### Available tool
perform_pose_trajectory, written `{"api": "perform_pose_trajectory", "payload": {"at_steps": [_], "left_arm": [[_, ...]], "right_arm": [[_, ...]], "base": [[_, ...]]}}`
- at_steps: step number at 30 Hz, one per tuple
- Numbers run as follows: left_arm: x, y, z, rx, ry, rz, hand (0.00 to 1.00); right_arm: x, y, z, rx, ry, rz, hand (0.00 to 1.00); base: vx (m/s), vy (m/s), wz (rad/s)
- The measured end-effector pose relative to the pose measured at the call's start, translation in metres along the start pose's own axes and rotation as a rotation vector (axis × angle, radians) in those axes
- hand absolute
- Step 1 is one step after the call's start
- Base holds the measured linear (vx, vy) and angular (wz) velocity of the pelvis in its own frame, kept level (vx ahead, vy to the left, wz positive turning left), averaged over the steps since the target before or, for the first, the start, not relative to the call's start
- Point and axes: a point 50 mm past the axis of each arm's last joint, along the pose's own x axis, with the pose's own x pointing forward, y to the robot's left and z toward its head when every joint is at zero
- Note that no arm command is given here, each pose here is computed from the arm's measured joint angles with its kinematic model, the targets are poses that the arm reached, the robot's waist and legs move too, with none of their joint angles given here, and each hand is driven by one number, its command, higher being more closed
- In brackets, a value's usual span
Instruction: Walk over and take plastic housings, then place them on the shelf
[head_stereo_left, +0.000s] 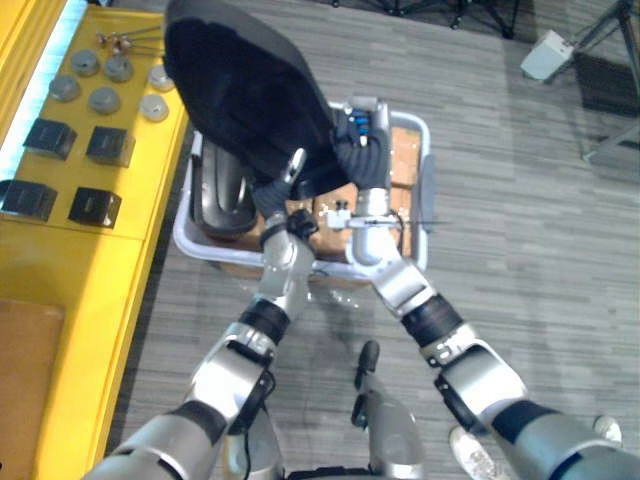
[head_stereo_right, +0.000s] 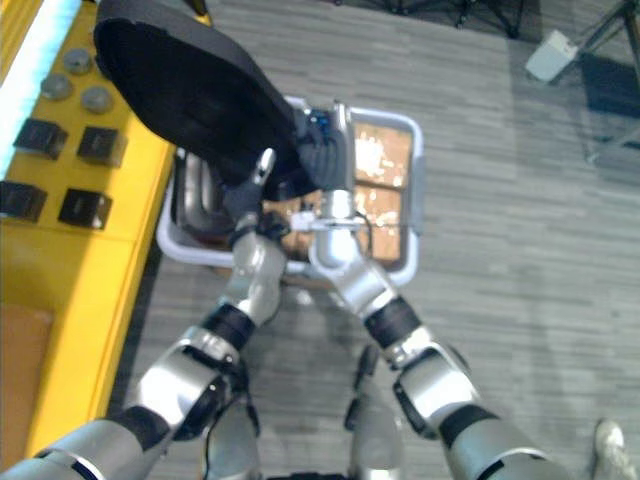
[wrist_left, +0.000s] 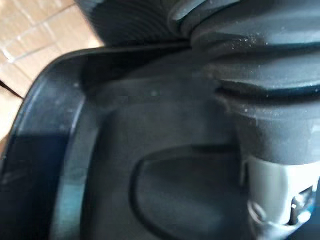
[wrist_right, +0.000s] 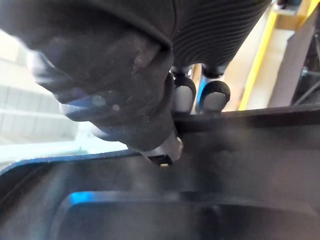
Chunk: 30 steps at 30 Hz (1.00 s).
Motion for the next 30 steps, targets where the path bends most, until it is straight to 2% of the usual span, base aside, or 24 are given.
{"api": "perform_pose_trajectory", "payload": {"at_steps": [6, 11, 16, 22, 23, 25, 30], "left_arm": [[0.002, 0.005, 0.002, -0.099, 0.006, -0.047, 1.00], [-0.003, 0.024, -0.006, -0.168, 0.049, -0.134, 1.00], [-0.011, 0.036, -0.014, -0.190, 0.074, -0.170, 1.00], [-0.042, 0.065, -0.025, -0.192, 0.118, -0.146, 1.00], [-0.049, 0.071, -0.027, -0.176, 0.134, -0.128, 1.00], [-0.062, 0.081, -0.031, -0.135, 0.168, -0.084, 1.00], [-0.099, 0.104, -0.038, 0.073, 0.254, 0.019, 1.00]], "right_arm": [[-0.004, -0.001, 0.002, 0.031, 0.004, -0.007, 1.00], [-0.013, 0.002, 0.000, 0.036, 0.020, 0.010, 1.00], [-0.023, 0.000, -0.004, 0.038, 0.050, 0.011, 1.00], [-0.055, -0.003, -0.016, 0.055, 0.135, 0.042, 1.00], [-0.063, -0.004, -0.020, 0.057, 0.163, 0.050, 0.00], [-0.077, -0.005, -0.027, 0.052, 0.214, 0.062, 0.00], [-0.119, -0.015, -0.052, 0.012, 0.404, 0.075, 0.00]], "base": [[0.00, 0.001, -0.01], [0.00, 0.001, 0.01], [0.00, 0.000, 0.00], [0.01, 0.004, 0.02], [0.03, 0.017, 0.07], [0.04, 0.022, 0.09], [0.04, 0.027, 0.11]]}}
